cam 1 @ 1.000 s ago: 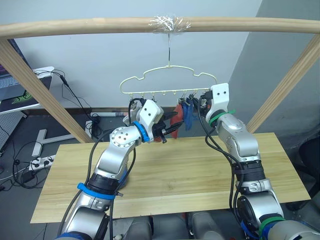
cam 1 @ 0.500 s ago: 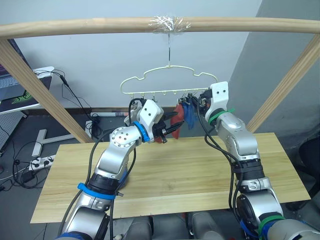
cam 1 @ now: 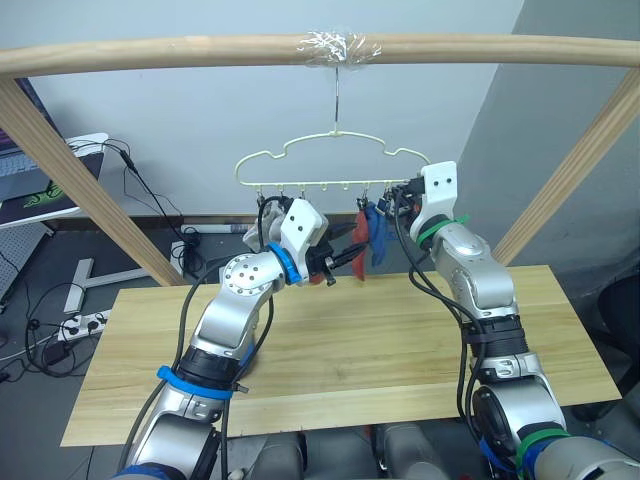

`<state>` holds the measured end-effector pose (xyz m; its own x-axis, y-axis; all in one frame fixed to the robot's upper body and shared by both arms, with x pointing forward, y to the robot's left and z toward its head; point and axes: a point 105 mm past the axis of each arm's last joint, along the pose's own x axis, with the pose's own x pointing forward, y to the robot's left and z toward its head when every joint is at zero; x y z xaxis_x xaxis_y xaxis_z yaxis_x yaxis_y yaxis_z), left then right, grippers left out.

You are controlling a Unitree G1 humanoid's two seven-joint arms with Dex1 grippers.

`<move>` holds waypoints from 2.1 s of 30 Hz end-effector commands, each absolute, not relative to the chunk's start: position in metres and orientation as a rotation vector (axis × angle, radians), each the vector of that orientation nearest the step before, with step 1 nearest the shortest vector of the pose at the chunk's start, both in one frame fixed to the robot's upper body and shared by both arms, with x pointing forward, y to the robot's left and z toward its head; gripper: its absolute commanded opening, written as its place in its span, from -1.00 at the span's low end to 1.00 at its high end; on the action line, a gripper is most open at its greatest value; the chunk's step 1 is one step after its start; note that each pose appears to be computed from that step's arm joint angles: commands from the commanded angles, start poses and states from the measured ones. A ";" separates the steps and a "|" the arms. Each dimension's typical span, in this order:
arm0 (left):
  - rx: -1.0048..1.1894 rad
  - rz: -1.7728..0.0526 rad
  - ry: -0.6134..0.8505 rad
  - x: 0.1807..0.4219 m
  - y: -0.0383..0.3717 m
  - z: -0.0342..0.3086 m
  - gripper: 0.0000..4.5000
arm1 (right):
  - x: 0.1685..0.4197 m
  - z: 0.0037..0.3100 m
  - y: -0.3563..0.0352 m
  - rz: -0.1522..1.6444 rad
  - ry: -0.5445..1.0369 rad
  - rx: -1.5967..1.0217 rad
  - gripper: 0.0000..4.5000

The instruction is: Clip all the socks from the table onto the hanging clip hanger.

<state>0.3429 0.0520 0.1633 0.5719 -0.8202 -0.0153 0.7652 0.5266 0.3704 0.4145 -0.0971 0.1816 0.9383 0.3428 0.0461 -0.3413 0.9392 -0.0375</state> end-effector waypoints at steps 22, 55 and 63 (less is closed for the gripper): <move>0.400 -0.478 0.459 0.333 0.255 0.035 0.99 | 0.411 0.203 -0.097 0.375 -0.119 -0.010 -1.00; 0.084 -0.866 0.574 0.307 0.153 0.015 -1.00 | 0.407 0.198 -0.091 0.398 -0.092 -0.011 -1.00; 0.056 -1.121 0.280 0.316 0.034 0.086 -1.00 | 0.408 0.199 -0.092 0.388 -0.093 -0.008 -1.00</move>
<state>0.3137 0.0434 0.0776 0.3927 -0.8767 -0.2779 0.8890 0.4392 -0.1293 0.4109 -0.0957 0.1818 0.9295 0.3677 0.0294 -0.3671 0.9299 -0.0228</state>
